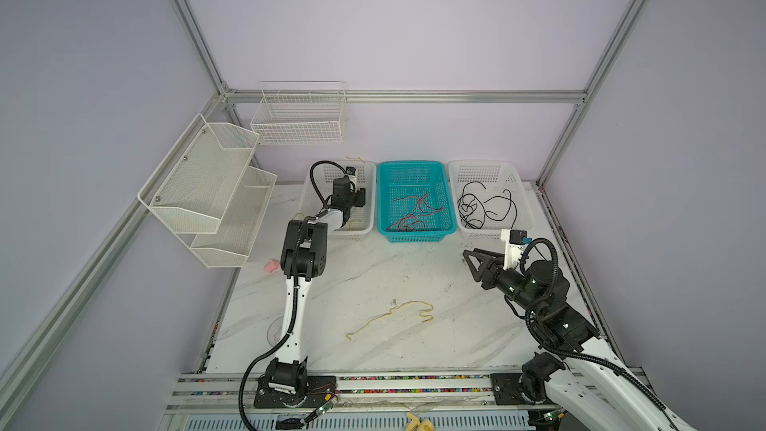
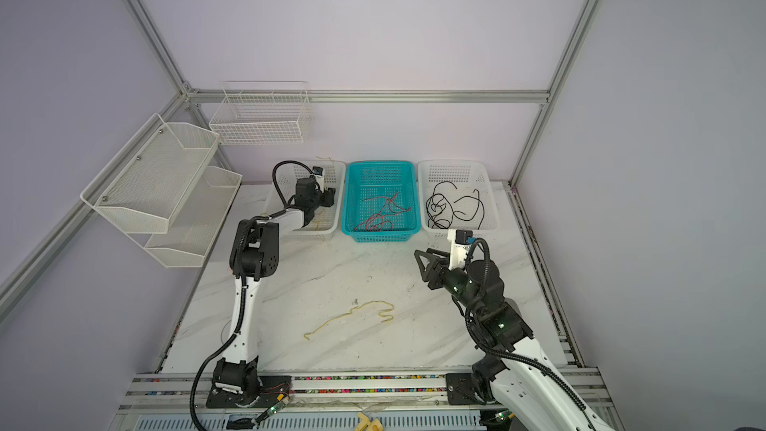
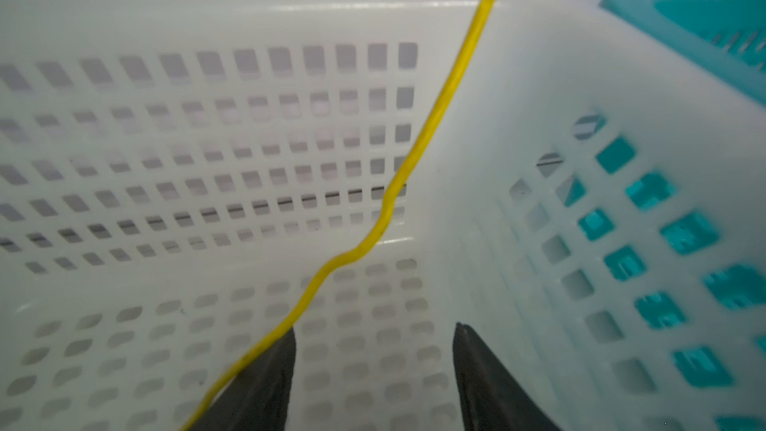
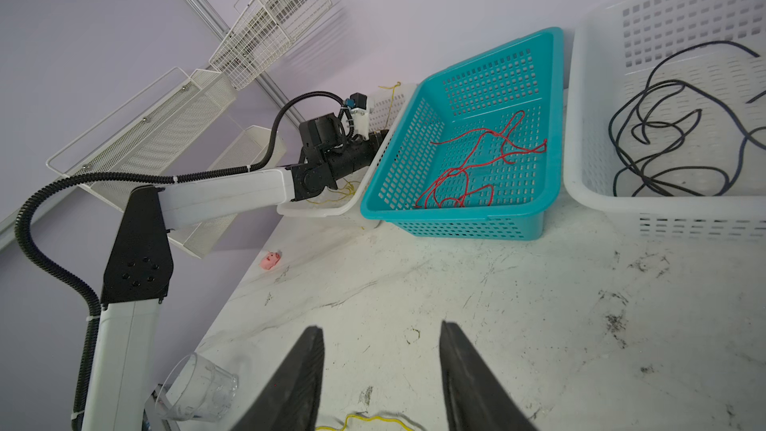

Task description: Untangle the cables

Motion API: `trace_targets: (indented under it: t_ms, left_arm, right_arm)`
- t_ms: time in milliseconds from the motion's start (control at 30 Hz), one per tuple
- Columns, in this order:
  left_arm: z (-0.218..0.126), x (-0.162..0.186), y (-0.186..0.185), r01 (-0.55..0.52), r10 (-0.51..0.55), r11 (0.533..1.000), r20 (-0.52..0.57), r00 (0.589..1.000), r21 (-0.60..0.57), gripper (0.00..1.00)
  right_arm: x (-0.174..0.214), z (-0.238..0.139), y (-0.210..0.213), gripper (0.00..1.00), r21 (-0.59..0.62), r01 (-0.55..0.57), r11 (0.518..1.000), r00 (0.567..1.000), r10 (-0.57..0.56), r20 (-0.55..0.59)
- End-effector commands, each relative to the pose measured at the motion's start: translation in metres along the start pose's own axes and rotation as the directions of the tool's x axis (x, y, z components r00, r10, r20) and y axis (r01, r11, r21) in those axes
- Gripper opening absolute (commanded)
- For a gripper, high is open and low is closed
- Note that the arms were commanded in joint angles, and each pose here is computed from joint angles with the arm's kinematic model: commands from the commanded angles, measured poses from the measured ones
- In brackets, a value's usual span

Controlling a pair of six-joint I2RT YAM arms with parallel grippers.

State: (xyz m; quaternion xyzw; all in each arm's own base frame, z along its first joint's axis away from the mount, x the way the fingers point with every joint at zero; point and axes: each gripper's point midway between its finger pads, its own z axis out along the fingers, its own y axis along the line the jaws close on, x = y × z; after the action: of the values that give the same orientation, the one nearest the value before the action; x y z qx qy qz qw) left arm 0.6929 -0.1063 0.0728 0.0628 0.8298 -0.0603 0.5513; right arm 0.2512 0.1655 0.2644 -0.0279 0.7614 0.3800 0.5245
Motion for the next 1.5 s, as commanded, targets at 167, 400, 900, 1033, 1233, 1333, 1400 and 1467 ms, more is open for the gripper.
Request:
trace_targets:
  t_ms: [167,400,900,1033,1233,1333,1400,1467]
  left_arm:
    - [0.004,-0.067,0.005,-0.029,0.033,0.999,0.148,0.988,-0.025,0.50]
    - [-0.001,-0.060,0.025,-0.017,0.026,0.998,0.138,0.990,-0.064,0.31]
    - [-0.066,-0.073,0.017,0.003,0.005,0.999,0.244,0.970,-0.036,0.05]
    - [-0.081,-0.076,0.018,-0.001,0.012,0.999,0.266,0.964,-0.043,0.02]
    - [-0.093,-0.084,0.020,-0.013,0.029,0.998,0.295,0.955,-0.054,0.03]
    - [-0.094,-0.089,0.021,0.005,0.007,0.999,0.305,0.952,-0.039,0.00]
    - [-0.090,-0.086,0.015,-0.011,0.012,1.000,0.273,0.962,-0.005,0.12]
    - [-0.090,-0.083,0.017,-0.007,0.010,1.000,0.265,0.964,-0.013,0.39]
  right_arm:
    - [0.002,0.003,0.004,0.49,-0.028,0.018,0.999,1.000,-0.018,0.004]
    - [0.003,0.004,0.004,0.48,-0.033,0.015,0.999,1.000,-0.015,0.003]
    - [0.000,0.002,0.008,0.48,-0.042,0.020,0.999,1.000,-0.020,0.013]
    - [-0.002,0.002,0.007,0.48,-0.039,0.022,0.999,1.000,-0.021,0.020]
    - [-0.003,0.001,0.009,0.48,-0.042,0.023,0.999,1.000,-0.022,0.022]
    - [-0.002,0.001,0.009,0.46,-0.042,0.023,0.999,1.000,-0.022,0.020]
    - [-0.002,0.002,0.009,0.46,-0.044,0.023,0.999,1.000,-0.022,0.017]
    - [-0.002,0.002,0.009,0.47,-0.044,0.022,0.999,1.000,-0.021,0.016]
